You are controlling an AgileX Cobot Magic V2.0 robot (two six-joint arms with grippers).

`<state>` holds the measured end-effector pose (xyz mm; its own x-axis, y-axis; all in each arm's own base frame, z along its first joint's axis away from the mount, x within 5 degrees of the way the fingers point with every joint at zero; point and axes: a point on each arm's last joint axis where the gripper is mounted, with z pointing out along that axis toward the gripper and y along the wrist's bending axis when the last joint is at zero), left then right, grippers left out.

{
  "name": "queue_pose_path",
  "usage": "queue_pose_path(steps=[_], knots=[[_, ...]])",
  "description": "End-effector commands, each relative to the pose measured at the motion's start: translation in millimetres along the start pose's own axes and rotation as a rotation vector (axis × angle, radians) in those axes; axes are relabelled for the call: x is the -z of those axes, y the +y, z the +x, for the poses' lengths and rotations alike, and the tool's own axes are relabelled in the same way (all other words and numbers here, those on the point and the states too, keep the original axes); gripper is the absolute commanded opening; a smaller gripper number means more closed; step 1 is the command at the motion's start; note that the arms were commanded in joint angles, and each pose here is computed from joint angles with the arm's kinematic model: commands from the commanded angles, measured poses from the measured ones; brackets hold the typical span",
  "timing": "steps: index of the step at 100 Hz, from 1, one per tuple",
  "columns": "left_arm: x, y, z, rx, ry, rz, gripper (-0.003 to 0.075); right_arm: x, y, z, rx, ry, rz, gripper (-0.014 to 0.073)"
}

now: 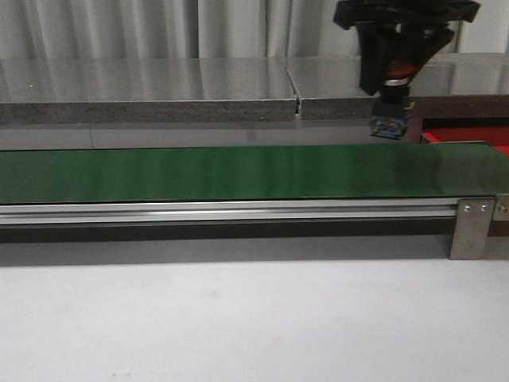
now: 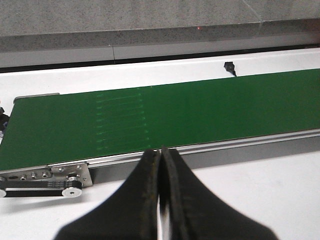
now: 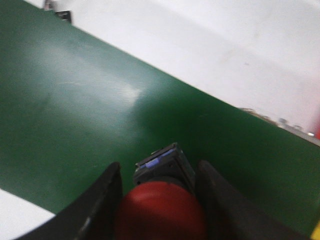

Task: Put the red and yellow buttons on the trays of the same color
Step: 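Grasp the red button on the belt with the right gripper, then lower the red button into the red tray and release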

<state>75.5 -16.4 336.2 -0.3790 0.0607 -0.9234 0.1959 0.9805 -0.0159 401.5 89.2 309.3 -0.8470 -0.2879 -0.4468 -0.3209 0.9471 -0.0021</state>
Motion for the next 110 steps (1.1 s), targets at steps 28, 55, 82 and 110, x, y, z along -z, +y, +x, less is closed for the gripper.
queue_pose_path(steps=[28,55,82,110], knots=[[2.3,-0.5,-13.2,0.008,-0.087,0.006,-0.0019,49.8,-107.1,11.1,-0.283,-0.178,0.173,0.0214],[2.3,-0.5,-13.2,0.008,-0.087,0.006,-0.0019,35.7,-162.5,27.5,-0.442,-0.186,0.238,0.0214],[2.3,-0.5,-13.2,0.008,-0.087,0.006,-0.0019,2.3,-177.9,26.9,-0.478,-0.194,0.24,0.0214],[2.3,-0.5,-13.2,0.008,-0.087,0.006,-0.0019,-30.4,-184.8,28.2,-0.516,-0.177,0.223,0.0214]])
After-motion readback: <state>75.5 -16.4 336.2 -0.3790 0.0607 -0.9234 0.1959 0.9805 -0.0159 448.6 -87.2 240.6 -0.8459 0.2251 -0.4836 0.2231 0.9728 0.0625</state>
